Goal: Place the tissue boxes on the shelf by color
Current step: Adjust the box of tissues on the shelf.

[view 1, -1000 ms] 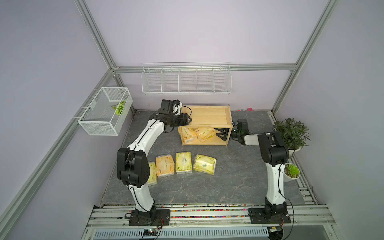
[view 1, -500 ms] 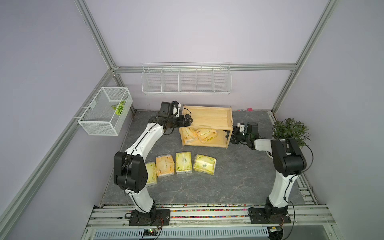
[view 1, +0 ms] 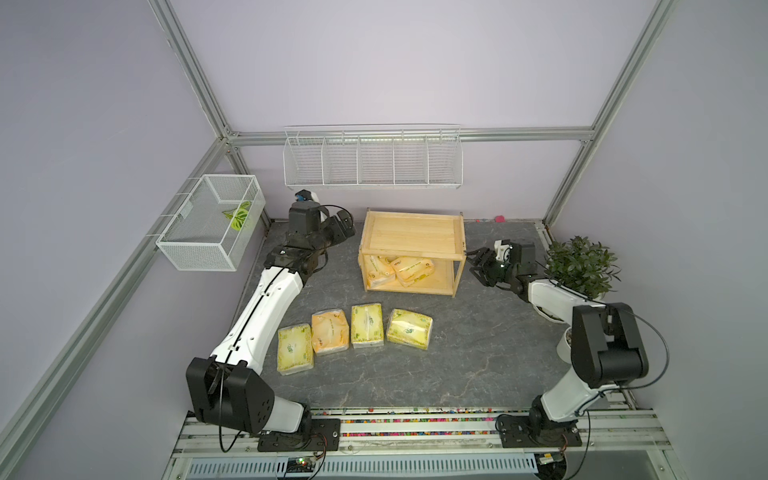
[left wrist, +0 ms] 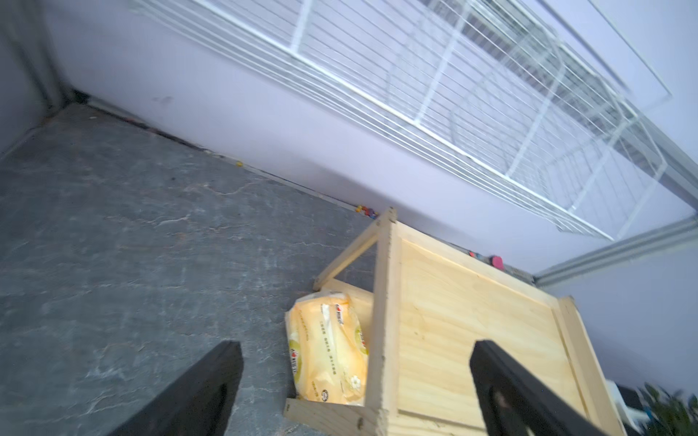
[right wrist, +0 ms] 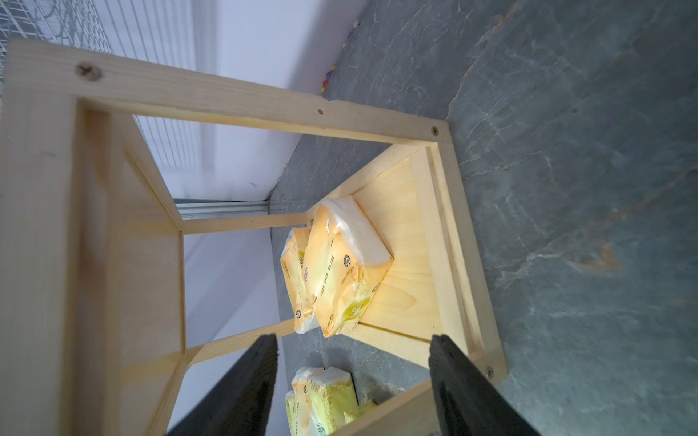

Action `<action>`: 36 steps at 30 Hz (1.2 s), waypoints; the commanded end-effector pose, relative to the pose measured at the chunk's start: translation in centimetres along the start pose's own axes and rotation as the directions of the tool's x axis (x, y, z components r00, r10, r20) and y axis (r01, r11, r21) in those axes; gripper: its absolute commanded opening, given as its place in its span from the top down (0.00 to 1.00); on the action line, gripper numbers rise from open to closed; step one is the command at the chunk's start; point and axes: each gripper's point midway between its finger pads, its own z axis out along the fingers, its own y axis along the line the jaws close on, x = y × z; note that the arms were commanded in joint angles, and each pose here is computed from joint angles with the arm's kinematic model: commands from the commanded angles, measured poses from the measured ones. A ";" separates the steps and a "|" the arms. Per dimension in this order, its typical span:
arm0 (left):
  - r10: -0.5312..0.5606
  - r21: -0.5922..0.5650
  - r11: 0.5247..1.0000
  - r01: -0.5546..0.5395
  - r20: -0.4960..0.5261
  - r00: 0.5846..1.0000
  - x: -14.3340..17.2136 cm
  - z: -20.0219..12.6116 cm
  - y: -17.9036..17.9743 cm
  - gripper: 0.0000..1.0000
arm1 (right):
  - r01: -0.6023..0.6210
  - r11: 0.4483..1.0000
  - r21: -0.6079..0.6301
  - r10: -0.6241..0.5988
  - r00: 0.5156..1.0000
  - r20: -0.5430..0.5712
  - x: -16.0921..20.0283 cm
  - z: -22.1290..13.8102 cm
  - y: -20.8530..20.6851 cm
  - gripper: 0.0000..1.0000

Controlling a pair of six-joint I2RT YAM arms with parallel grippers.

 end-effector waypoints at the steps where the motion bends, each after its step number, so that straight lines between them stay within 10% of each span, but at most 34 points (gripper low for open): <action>1: -0.125 -0.192 0.975 0.113 -0.052 0.991 2.4 0.7 5.1 0.00 | 0.036 0.996 0.077 -0.037 0.999 0.018 0.6 -1.6 -1.3 0.31; 17: -0.394 -0.400 0.887 0.232 -0.390 0.833 13.5 10.1 12.8 0.00 | 0.104 0.980 0.169 -0.109 0.994 0.022 1.6 -4.0 -2.2 0.31; 36: -0.448 -0.421 0.873 0.245 -0.497 0.743 18.2 16.0 13.7 0.00 | 0.095 0.988 0.125 -0.094 0.995 -0.020 2.2 -2.7 -2.3 0.31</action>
